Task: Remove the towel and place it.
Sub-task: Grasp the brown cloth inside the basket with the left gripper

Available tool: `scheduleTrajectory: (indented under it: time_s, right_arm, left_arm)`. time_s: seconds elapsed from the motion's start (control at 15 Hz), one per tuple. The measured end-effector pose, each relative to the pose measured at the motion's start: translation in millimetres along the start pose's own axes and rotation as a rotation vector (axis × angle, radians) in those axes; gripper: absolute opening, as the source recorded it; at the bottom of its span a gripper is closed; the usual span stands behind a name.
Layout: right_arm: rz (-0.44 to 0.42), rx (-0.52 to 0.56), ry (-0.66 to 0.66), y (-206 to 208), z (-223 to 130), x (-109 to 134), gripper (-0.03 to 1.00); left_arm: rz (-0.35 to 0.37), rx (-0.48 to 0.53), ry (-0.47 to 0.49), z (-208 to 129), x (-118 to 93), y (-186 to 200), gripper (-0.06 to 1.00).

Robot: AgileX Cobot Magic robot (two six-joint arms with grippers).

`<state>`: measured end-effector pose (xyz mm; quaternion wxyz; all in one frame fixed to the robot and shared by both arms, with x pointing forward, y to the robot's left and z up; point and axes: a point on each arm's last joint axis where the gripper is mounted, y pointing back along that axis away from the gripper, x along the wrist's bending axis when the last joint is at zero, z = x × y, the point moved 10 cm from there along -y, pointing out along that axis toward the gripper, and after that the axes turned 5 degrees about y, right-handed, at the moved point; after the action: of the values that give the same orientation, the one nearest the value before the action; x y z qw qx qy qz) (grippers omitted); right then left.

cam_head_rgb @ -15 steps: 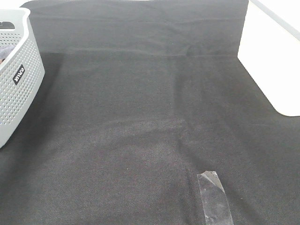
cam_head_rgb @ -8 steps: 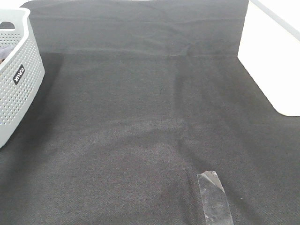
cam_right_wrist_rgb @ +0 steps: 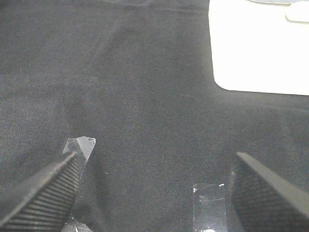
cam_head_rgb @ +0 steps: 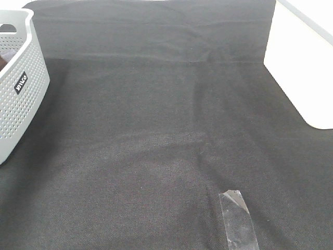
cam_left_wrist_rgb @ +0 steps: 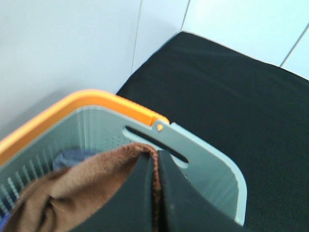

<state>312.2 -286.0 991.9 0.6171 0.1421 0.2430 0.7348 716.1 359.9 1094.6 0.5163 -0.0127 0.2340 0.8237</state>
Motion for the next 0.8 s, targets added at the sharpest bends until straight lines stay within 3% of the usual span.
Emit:
scheduleTrajectory:
  time_s: [0.2, 0.4, 0.6, 0.8]
  right_arm:
    - [0.0, 0.0, 0.0, 0.0, 0.0, 0.0, 0.77]
    - [0.0, 0.0, 0.0, 0.0, 0.0, 0.0, 0.77]
    - [0.0, 0.0, 0.0, 0.0, 0.0, 0.0, 0.77]
    - [0.0, 0.0, 0.0, 0.0, 0.0, 0.0, 0.77]
  left_arm:
    - [-0.125, -0.096, -0.084, 34.6, -19.7, 31.0, 0.0]
    - [-0.351, -0.237, -0.087, 75.2, -55.1, 78.8, 0.0]
    - [-0.566, -0.336, -0.112, 93.3, -89.1, 115.3, 0.0]
    - [-0.675, -0.387, -0.117, 104.8, -117.0, 142.0, 0.0]
